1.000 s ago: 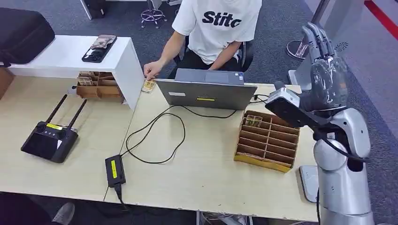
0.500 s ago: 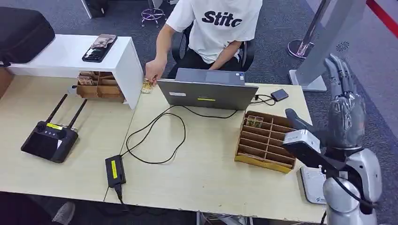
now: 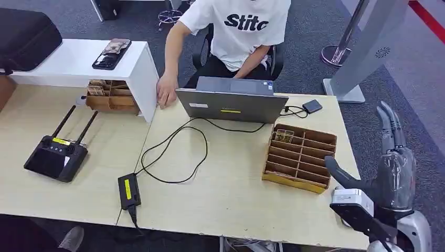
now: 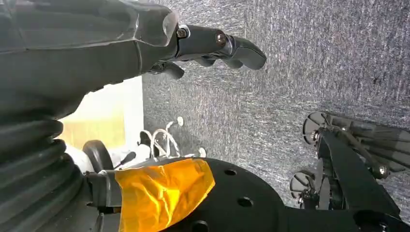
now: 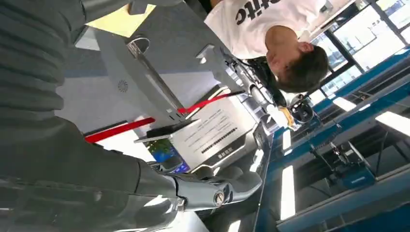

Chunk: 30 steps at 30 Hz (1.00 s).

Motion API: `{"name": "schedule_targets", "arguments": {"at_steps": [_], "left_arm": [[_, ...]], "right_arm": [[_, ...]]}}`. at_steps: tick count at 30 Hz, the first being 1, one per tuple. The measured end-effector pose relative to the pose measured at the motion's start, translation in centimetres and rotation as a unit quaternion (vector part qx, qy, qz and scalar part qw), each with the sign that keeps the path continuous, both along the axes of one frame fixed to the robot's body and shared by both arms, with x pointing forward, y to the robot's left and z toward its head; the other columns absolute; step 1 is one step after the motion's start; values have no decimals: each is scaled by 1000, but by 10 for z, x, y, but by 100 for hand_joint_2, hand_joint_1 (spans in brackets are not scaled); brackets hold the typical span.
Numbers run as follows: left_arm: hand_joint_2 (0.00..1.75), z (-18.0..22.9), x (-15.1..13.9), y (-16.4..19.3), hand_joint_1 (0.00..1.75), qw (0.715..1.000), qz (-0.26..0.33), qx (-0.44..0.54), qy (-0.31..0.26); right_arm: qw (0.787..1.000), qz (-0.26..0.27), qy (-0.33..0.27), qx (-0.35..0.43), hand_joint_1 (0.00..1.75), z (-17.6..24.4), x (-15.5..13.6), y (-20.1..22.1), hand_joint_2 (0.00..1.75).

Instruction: Pass the card to the sensor for recognition and then transmit it.

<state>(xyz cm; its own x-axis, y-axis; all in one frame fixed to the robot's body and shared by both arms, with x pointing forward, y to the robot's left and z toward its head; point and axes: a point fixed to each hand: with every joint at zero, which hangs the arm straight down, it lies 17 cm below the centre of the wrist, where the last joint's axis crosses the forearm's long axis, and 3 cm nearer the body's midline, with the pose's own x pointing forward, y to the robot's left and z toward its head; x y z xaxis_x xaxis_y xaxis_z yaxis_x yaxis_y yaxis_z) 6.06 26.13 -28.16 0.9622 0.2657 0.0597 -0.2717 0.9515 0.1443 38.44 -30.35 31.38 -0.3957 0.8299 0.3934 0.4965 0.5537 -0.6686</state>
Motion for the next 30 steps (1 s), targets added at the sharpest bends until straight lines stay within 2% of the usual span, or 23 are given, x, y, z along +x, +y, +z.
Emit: {"name": "schedule_targets", "arguments": {"at_steps": [19, 30], "left_arm": [[175, 0, 1, 2, 0, 1000, -1, 2, -5], [175, 0, 2, 1, 0, 1000, -3, -1, -6]], "right_arm": [[999, 15, 37, 28, 0, -30, -10, 5, 175], [992, 48, 108, 45, 0, -79, 4, 28, 175]]}}
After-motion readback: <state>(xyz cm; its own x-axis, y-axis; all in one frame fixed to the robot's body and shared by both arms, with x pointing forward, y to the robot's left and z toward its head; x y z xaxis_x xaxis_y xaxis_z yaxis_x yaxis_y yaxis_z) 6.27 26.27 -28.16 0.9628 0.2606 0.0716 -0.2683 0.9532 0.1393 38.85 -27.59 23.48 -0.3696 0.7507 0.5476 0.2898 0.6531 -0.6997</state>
